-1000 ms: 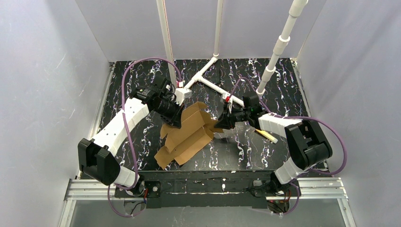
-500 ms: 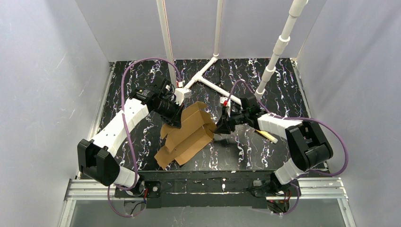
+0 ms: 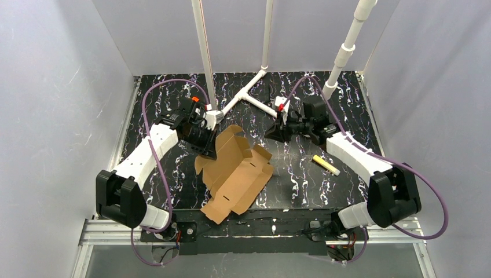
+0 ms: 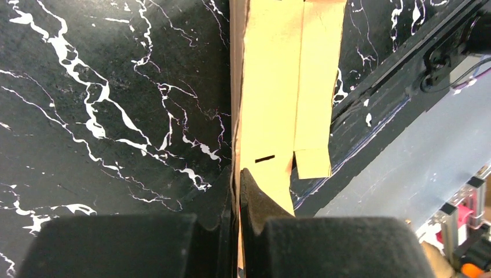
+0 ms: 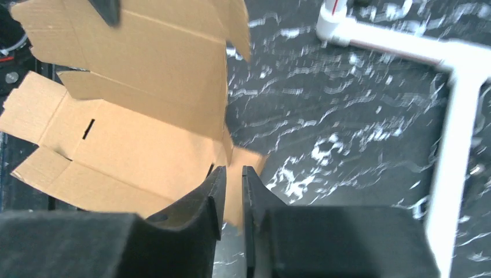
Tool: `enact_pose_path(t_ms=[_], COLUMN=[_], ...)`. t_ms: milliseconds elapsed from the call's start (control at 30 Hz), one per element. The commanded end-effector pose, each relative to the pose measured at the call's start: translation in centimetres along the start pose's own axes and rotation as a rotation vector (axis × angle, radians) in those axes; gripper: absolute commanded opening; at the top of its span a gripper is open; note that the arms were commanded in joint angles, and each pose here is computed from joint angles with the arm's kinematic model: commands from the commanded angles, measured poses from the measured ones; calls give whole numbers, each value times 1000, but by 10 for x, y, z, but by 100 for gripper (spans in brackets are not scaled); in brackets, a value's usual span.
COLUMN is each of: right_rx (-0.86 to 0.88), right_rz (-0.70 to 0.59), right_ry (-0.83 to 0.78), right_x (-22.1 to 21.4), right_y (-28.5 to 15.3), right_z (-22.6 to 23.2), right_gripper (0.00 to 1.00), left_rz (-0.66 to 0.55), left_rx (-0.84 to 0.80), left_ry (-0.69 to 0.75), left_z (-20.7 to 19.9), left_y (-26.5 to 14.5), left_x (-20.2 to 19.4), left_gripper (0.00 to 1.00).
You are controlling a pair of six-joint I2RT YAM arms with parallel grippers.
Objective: Fold the paper box
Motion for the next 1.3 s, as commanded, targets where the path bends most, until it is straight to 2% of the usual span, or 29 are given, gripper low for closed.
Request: enact_pose_path(t_ms=[0,67,233,400,700,1100,1267], right_rx=[-90,-132,-193,-302,-242,-23,-31], right_rz=[25,44,109,157,225,155,155], right_ry=[206,239,274,299,310,336,378], right_x=[-35,-41,-60,-79,-103,-92,-97], right_y=[20,31,61,71,91,99,105], right_z=[-2,-6,-1,-11,6,43,48], right_gripper=[15,1,1,1,1,1,1], left_rz=[-46,-59,-62,-81,-93,-106,-103], left_rx=[-69,-89,-110,-122,-136,-143,-151], left_ry=[-55,-72,-103,-124,-121,-141,-151], left_z=[-3,-2,4,10,12,11,11], left_y=[-2,0,5,7,12,14,17], left_x=[1,1,-6,-9,-14,-12,-13], left_gripper=[0,0,0,0,0,0,0])
Point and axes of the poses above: each gripper's point midway between its finger pads, its own y axis out along the fingers, its own z axis along the line the jaws close on, x = y × z, the point moved 2 cm from there along -y, back along the fingers, and after that the axes turned 7 degrees about -y, right-handed, at the moved point
